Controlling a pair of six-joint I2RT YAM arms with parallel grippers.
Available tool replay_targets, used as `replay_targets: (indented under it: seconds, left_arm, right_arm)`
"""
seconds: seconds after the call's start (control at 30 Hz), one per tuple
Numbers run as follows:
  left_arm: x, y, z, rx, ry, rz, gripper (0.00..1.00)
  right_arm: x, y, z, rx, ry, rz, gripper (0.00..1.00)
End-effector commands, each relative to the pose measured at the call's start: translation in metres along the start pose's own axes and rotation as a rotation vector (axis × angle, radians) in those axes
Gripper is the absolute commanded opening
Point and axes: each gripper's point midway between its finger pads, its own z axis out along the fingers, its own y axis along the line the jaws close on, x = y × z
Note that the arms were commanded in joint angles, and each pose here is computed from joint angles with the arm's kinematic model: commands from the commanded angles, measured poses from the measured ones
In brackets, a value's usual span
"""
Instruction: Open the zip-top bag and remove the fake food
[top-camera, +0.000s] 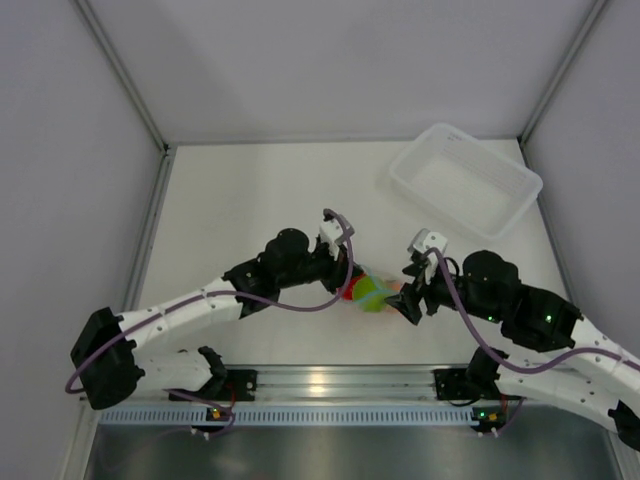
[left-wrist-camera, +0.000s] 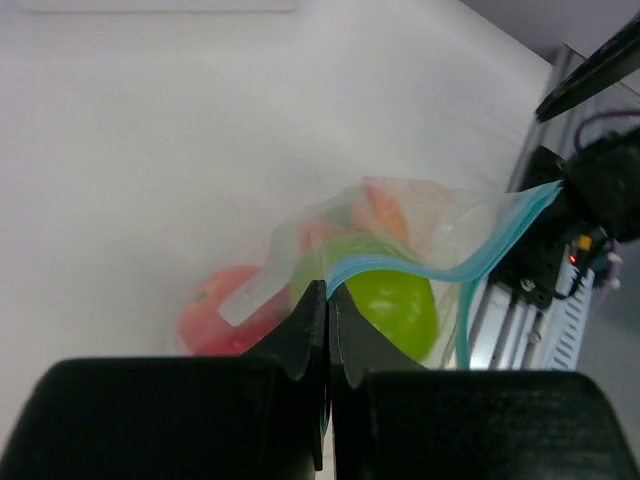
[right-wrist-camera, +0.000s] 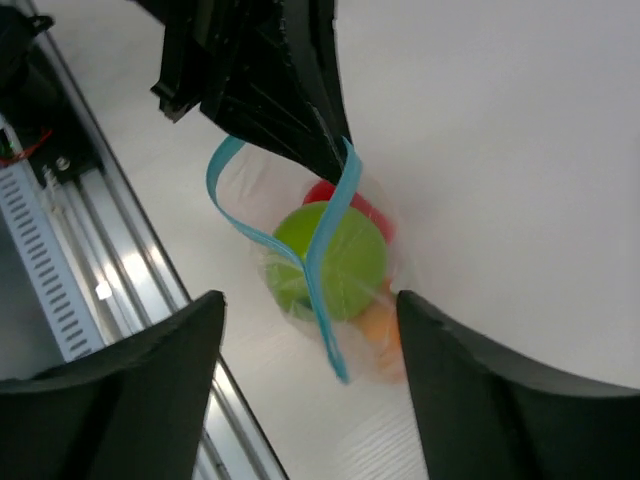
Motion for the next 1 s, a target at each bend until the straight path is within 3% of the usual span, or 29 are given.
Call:
replay_targets:
  seconds: [0.0,0.07,0.13,0.17,0.2,0.27,0.3,0.4,0.6,0.8,0.9,0.97]
  left_arm:
    - [-0.044,0.041,-0.017,-0.302,-0.174,-0.150,0.00]
    - [-0.044,0.063,-0.023,-0.445,-0.202,-0.248,0.00]
    - [-0.040,0.074,-0.028,-0.530,-0.227,-0.362,0.00]
    - [-0.040,0.078,-0.032,-0.563,-0.253,-0.398,0.00]
    - [-0.036,0.090,-0.040,-0.642,-0.289,-0.433,0.00]
    - [-0.031,0.096,-0.046,-0.714,-0.359,-0.535,0.00]
    - [-0.024,0.107,-0.054,-0.807,-0.400,-0.550,0.00]
    - [-0.018,0.102,-0.053,-0.878,-0.463,-0.588,0.00]
    - [-0.009,0.082,-0.036,-0.863,-0.453,-0.591,0.00]
    - [-0.002,0.078,-0.029,-0.858,-0.438,-0.596,0.00]
    - [-0.002,0.076,-0.026,-0.851,-0.424,-0.587,0.00]
    - [-0.001,0.075,-0.022,-0.849,-0.411,-0.575,0.00]
  right_arm:
    - [-0.046,-0.037,-0.003,0.239,-0.225,0.205,0.75]
    - [-0.055,-0.043,-0.003,0.278,-0.293,0.280,0.78]
    - [-0.060,-0.052,0.004,0.326,-0.374,0.442,0.97]
    - [-0.051,-0.055,0.012,0.351,-0.376,0.498,0.99]
    - [-0.057,-0.061,0.015,0.373,-0.435,0.610,0.99]
    - [-0.039,-0.062,0.036,0.393,-0.436,0.787,0.99]
    - [-0.047,-0.061,0.041,0.367,-0.491,0.847,0.99]
    - [-0.039,-0.059,0.069,0.330,-0.537,0.960,0.99]
    - [-0.036,-0.057,0.119,0.373,-0.361,0.808,0.90]
    - [-0.013,-0.074,0.129,0.489,-0.292,0.724,0.74]
    - [0.000,-0.085,0.131,0.559,-0.255,0.673,0.62]
    - [0.003,-0.091,0.133,0.567,-0.237,0.635,0.46]
